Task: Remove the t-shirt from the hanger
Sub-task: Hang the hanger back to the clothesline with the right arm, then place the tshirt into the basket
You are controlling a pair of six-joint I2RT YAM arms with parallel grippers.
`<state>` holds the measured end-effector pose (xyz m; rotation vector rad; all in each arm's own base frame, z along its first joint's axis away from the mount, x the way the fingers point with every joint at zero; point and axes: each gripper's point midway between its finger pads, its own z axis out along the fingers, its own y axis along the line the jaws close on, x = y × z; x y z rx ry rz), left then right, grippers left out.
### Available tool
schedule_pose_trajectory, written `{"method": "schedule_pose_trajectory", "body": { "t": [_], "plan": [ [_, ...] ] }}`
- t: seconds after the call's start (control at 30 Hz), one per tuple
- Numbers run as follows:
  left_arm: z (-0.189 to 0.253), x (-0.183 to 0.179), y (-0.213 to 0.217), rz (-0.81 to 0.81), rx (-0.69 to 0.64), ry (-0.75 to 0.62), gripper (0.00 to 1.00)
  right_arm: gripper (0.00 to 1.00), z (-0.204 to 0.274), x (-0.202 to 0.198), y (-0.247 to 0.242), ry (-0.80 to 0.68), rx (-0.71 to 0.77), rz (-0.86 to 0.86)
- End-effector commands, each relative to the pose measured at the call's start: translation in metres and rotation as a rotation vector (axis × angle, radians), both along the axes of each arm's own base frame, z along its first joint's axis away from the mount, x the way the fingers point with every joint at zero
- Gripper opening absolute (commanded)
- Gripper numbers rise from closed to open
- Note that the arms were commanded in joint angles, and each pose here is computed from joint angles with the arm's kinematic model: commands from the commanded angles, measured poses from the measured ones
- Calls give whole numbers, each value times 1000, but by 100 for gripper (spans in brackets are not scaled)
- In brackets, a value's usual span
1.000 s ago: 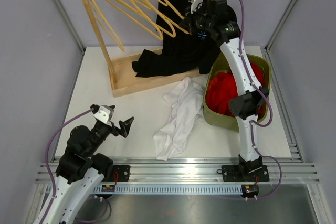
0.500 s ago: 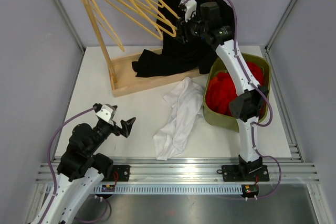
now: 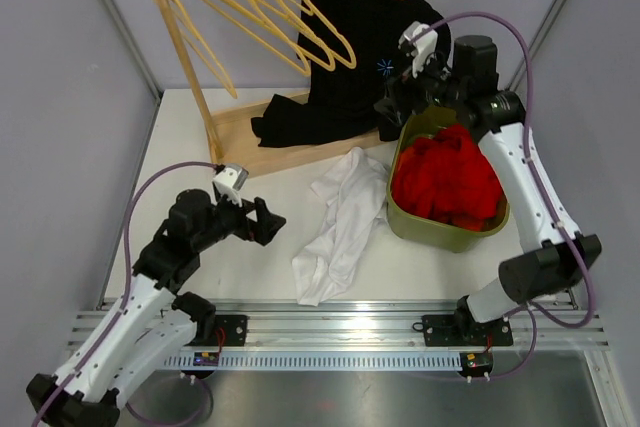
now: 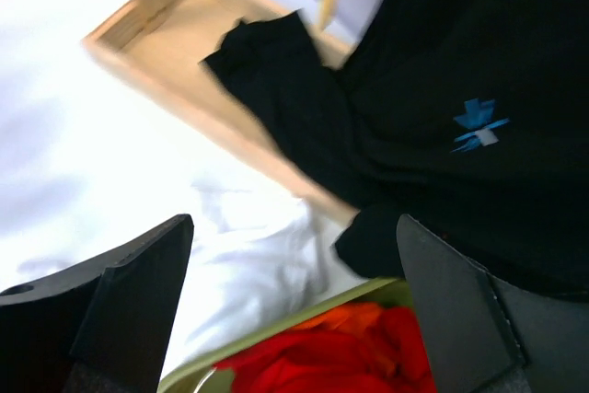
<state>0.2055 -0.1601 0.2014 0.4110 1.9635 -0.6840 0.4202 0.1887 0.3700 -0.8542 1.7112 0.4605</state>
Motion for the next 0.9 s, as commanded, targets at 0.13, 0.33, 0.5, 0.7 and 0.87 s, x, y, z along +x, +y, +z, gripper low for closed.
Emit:
{"method": "schedule_pose_trajectory", "body": {
  "t": [0.13, 0.33, 0.5, 0.7, 0.87],
  "plan": [
    [-18, 10, -66, -64, -170, 168, 99, 99, -67, -115, -3, 58, -68, 308],
    [-45, 26, -134, -82, -61, 172, 99, 99, -114, -145, -23, 185, -1, 258],
    [-80, 62, -166, 3, 11, 185, 99, 99, -111, -143, -35, 207, 66, 228],
    [-133, 81, -196, 55, 97, 243, 83, 99, -114, -145, -39, 207, 77, 224],
    [-144, 78, -199, 43, 70, 235, 50, 100, -113, -145, -42, 200, 77, 216]
  ]
}}
